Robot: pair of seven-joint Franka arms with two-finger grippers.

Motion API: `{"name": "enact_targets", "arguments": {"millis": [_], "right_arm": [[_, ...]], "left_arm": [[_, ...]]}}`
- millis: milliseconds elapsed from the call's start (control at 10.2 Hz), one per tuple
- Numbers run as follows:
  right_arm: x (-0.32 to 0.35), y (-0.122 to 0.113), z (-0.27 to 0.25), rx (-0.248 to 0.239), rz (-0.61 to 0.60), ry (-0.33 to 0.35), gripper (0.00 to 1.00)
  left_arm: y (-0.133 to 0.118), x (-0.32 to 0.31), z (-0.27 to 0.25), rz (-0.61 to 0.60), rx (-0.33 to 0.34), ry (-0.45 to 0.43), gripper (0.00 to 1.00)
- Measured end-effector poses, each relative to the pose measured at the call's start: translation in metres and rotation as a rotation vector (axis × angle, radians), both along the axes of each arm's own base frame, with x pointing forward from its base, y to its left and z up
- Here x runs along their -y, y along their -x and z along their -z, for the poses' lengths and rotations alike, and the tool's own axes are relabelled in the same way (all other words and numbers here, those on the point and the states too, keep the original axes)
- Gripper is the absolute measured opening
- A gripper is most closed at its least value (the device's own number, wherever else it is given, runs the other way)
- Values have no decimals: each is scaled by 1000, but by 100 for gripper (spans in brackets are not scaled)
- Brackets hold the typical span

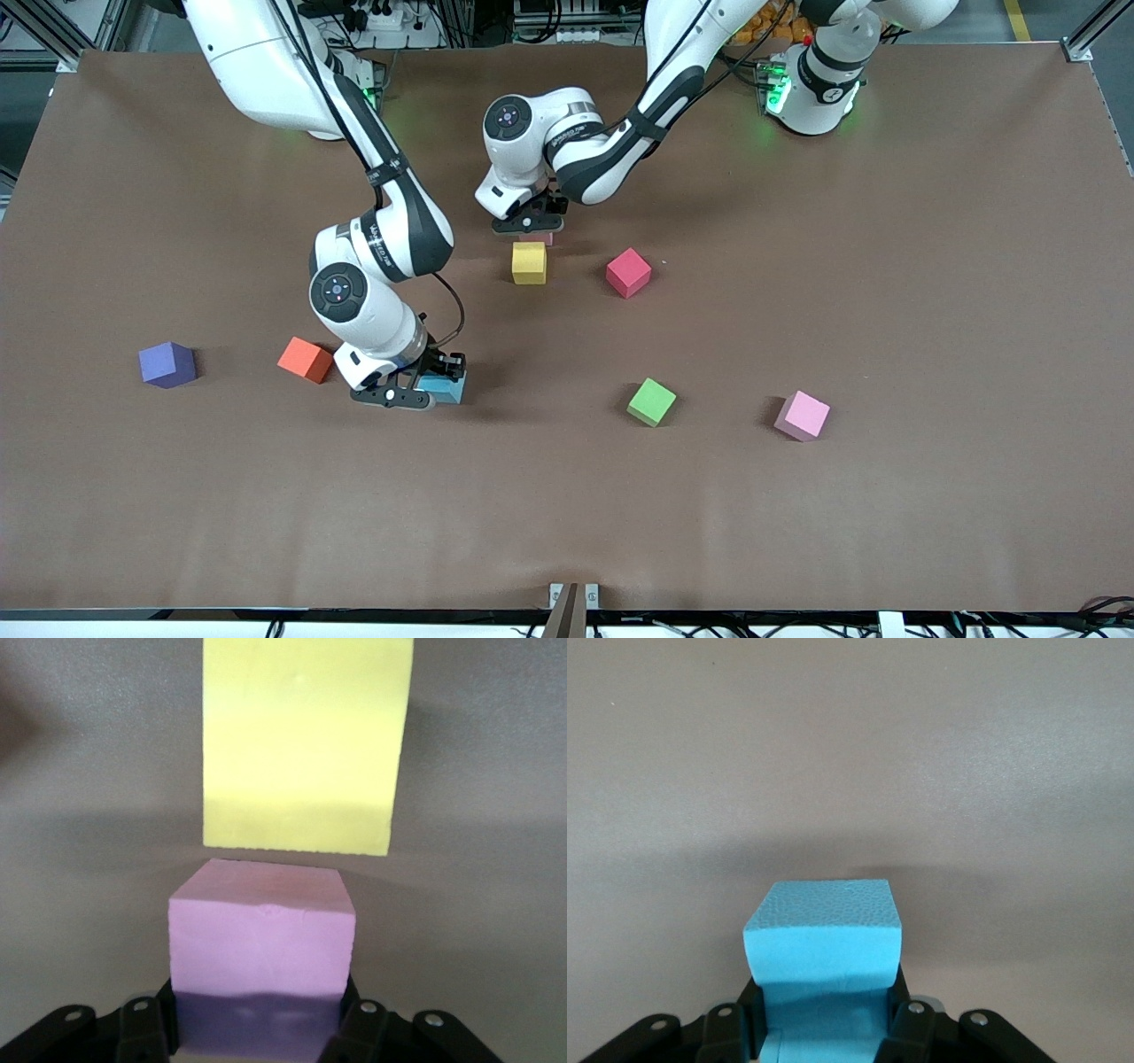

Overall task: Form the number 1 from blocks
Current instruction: 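Place the held cyan cube against the yellow cube with the right gripper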

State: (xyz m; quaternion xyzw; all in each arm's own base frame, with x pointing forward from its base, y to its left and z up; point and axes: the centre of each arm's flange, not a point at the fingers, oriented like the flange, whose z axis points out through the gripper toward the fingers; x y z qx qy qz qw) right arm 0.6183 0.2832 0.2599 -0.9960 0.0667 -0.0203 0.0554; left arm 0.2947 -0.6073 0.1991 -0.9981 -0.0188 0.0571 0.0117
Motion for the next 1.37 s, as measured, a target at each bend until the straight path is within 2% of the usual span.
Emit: {"name": "enact_targets", "arguments": {"millis": [1075,1368], "right_arm": [[-8,3,0,2,-12,-1,54],[-14,6,-1,4,-22,-2,54]], "left_arm": [[-10,7,3,-13,-1,14,63],[-20,5,3,-27,10,14,64]]}}
